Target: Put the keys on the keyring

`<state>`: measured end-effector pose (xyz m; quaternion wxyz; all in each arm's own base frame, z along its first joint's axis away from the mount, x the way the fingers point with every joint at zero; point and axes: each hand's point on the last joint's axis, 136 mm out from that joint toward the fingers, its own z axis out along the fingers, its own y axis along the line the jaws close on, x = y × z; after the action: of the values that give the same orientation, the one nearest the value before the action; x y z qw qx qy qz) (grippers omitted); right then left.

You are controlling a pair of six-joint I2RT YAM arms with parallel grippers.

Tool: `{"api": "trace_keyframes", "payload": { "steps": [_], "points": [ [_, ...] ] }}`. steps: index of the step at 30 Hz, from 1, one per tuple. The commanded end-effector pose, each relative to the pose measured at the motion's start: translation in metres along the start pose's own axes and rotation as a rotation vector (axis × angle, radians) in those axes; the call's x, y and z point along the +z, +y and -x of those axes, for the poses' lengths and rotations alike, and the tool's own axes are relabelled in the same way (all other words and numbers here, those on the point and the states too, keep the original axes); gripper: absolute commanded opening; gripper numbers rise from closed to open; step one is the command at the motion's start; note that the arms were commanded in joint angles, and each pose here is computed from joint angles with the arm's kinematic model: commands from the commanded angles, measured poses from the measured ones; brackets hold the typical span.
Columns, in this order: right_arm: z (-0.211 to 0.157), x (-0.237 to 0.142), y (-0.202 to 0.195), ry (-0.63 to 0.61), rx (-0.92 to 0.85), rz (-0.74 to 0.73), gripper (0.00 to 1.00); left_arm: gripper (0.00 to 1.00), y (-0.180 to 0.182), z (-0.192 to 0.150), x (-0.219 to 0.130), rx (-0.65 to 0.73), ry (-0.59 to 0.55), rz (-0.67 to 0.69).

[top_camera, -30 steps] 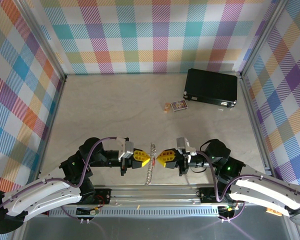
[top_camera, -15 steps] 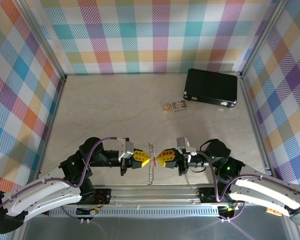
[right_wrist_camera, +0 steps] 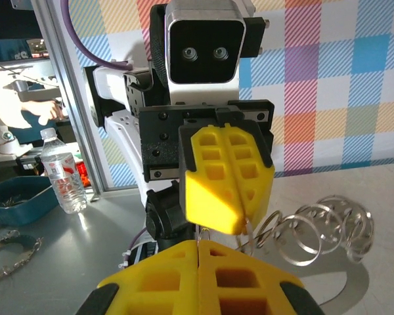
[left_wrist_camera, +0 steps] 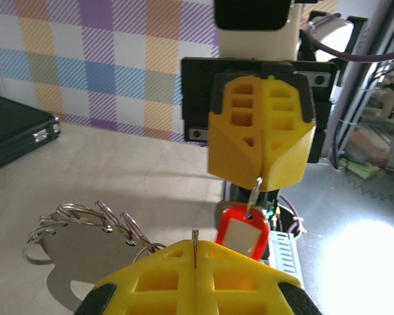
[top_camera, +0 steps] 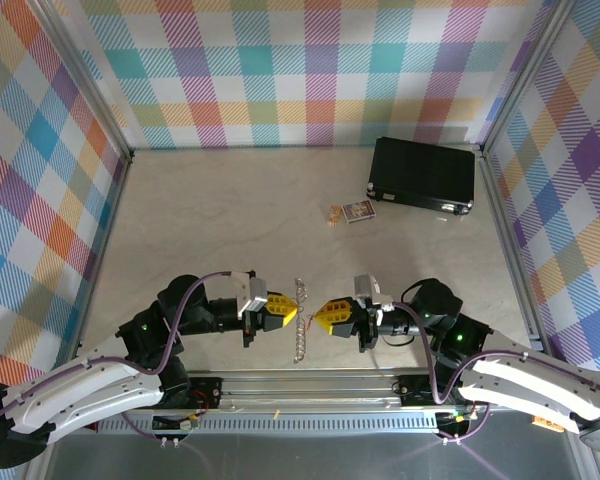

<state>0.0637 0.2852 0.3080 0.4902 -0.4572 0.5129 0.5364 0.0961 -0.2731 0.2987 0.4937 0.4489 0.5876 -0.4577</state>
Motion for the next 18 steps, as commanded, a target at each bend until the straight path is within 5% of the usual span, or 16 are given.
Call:
{"api": "trace_keyframes", "payload": {
  "steps": [1, 18],
  "points": [
    [-0.003, -0.006, -0.005, 0.036, 0.037, -0.051, 0.00, 0.00, 0.013, 0.007, -0.008, 0.019, -0.042, 0.095],
    [-0.102, -0.032, -0.058, 0.347, 0.361, -0.381, 0.00, 0.00, 0.040, -0.014, -0.024, -0.024, -0.052, 0.274]
  ]
}}
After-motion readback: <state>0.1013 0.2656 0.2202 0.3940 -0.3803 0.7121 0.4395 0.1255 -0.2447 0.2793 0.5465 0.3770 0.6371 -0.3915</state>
